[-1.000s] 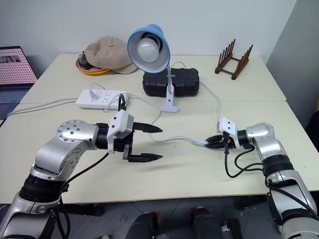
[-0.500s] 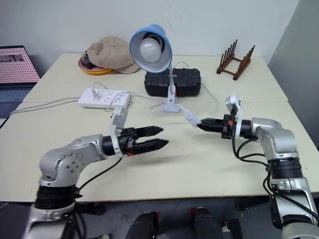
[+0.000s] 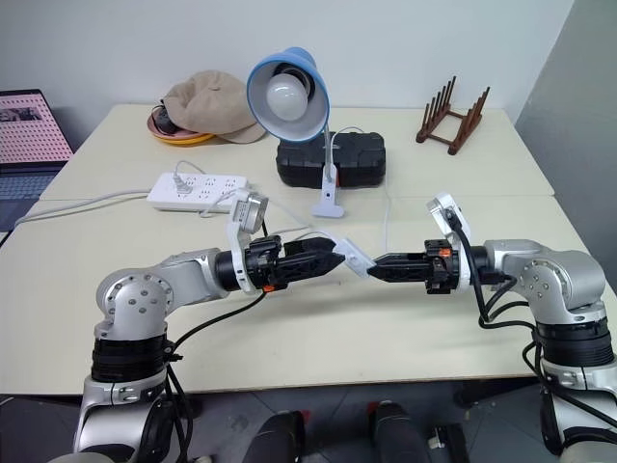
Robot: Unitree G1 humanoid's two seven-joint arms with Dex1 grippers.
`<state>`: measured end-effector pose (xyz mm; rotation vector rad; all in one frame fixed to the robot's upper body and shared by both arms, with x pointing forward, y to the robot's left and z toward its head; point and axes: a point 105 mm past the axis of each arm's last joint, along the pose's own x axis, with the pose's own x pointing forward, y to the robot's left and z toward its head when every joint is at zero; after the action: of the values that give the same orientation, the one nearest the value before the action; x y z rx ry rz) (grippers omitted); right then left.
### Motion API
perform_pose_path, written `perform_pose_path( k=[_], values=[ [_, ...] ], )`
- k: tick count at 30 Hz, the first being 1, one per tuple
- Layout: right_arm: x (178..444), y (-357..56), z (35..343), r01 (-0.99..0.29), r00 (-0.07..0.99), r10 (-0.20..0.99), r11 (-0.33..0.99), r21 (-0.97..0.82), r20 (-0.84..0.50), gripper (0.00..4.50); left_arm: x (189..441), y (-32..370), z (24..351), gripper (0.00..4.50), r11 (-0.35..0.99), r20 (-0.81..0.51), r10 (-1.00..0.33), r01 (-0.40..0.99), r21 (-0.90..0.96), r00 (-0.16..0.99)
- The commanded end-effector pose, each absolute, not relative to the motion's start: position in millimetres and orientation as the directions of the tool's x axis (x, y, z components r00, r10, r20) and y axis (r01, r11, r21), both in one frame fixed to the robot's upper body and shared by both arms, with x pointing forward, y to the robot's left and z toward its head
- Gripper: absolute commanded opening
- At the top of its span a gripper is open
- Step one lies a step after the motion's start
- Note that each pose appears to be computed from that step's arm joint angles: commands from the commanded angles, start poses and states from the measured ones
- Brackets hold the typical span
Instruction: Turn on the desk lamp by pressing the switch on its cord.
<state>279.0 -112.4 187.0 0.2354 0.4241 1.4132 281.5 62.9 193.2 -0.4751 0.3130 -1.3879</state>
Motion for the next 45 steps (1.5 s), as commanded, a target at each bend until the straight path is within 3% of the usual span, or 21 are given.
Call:
perform_pose_path(
  k=[1,5,8,12,21,26,38,39,45],
  values=[
    [272.0,-111.7,198.5,-0.922,0.081,0.988,0.124,0.367,-0.131,0.38,274.6,59.1,198.9,4.5,0.058,0.077,-0.991,0.88,-0.472,0.106],
    [270.6,-112.3,199.1,-0.922,0.083,0.988,0.125,0.366,-0.13,0.38,275.2,58.2,199.4,4.5,0.052,0.081,-0.991,0.881,-0.47,0.102],
    [271.2,-112.5,199.5,-0.923,0.091,0.987,0.132,0.361,-0.13,0.38,276.5,57.9,199.8,4.03,0.055,0.087,-0.99,0.885,-0.463,0.107],
    [269.9,-111.2,199.7,-0.925,0.084,0.988,0.125,0.359,-0.129,0.38,276.4,57.1,199.9,3.0,0.051,0.093,-0.99,0.887,-0.458,0.105],
    [268.7,-106.9,201.5,-0.933,0.072,0.989,0.112,0.343,-0.127,0.38,274.3,55.4,197.9,1.21,0.048,0.086,-0.992,0.889,-0.454,0.097],
    [267.0,-103.6,204.6,-0.935,0.056,0.992,0.093,0.341,-0.117,0.38,271.4,54.1,193.0,0.53,0.051,0.063,-0.994,0.892,-0.45,0.088],
    [272.4,-104.7,203.0,-0.937,0.082,0.989,0.117,0.329,-0.12,0.38,278.5,58.0,191.9,0.45,0.1,0.048,-0.99,0.9,-0.423,0.133],
    [274.1,-105.4,202.5,-0.937,0.088,0.989,0.123,0.327,-0.121,0.38,278.9,59.4,191.7,1.15,0.105,0.05,-0.989,0.896,-0.431,0.139],
    [287.8,-109.0,201.8,-0.939,0.121,0.985,0.155,0.307,-0.127,0.38,274.8,76.7,187.7,2.04,0.163,0.001,-0.984,0.892,-0.422,0.181]
  ],
)
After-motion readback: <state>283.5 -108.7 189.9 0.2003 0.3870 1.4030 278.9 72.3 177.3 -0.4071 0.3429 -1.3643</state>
